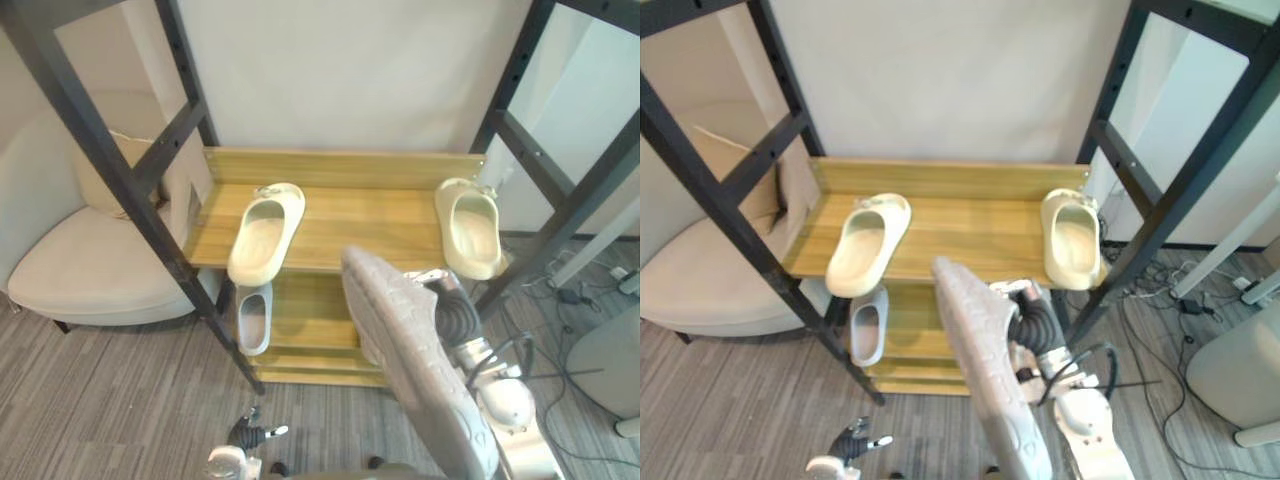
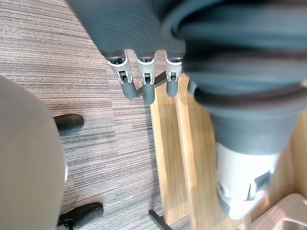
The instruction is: Organize the slippers on the shoe rack
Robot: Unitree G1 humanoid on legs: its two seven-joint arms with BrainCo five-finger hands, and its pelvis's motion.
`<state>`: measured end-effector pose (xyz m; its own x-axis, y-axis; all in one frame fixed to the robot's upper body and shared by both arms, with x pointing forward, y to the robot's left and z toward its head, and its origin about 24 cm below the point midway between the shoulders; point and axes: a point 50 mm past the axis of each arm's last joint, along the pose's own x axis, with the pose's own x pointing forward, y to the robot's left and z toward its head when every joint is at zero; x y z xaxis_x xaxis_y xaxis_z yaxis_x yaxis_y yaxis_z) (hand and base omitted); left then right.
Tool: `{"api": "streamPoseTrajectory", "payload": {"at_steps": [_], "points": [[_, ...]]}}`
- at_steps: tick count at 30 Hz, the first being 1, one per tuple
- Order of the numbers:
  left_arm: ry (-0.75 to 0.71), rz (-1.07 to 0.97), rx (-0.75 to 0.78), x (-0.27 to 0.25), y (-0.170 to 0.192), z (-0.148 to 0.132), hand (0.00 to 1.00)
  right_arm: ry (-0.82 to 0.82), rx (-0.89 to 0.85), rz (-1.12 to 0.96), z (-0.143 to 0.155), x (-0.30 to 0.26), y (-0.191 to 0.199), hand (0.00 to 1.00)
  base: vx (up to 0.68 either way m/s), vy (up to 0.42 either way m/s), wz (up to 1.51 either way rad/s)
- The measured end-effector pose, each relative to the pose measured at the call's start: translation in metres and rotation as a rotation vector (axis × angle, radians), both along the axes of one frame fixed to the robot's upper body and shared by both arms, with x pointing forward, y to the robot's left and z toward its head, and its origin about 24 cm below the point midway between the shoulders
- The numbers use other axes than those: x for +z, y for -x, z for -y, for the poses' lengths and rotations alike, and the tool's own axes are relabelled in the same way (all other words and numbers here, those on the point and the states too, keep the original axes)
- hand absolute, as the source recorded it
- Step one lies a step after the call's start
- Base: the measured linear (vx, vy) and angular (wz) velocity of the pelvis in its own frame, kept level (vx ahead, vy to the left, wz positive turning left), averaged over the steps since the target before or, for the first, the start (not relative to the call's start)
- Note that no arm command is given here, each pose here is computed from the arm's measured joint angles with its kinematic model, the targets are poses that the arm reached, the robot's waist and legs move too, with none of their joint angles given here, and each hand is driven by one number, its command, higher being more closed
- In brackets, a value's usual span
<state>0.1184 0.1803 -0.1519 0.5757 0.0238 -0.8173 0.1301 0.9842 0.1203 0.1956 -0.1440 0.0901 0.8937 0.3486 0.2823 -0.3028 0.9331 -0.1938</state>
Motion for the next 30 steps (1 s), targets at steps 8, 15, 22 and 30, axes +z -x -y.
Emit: {"api": "streamPoseTrajectory", "payload": {"at_steps": [8,15,22,30], "points": [[0.027,0.138,0.001,0.017,-0.043,0.004,0.0,0.107,0.044,-0.017,-0.007,-0.009,-0.023,1.0,-0.14,-0.012,0.25],[0.057,0.325,0.093,0.041,-0.074,-0.002,0.0,0.228,-0.045,0.128,-0.002,0.018,-0.06,1.0,-0.13,0.006,0.18],[0.017,0.384,0.179,0.056,-0.093,-0.031,0.0,0.309,-0.208,0.315,0.014,0.069,-0.108,1.0,-0.09,0.002,0.1],[0.013,0.259,0.258,0.037,-0.073,-0.028,0.0,0.332,-0.318,0.45,0.015,0.108,-0.127,1.0,-0.05,-0.019,0.07]]}}
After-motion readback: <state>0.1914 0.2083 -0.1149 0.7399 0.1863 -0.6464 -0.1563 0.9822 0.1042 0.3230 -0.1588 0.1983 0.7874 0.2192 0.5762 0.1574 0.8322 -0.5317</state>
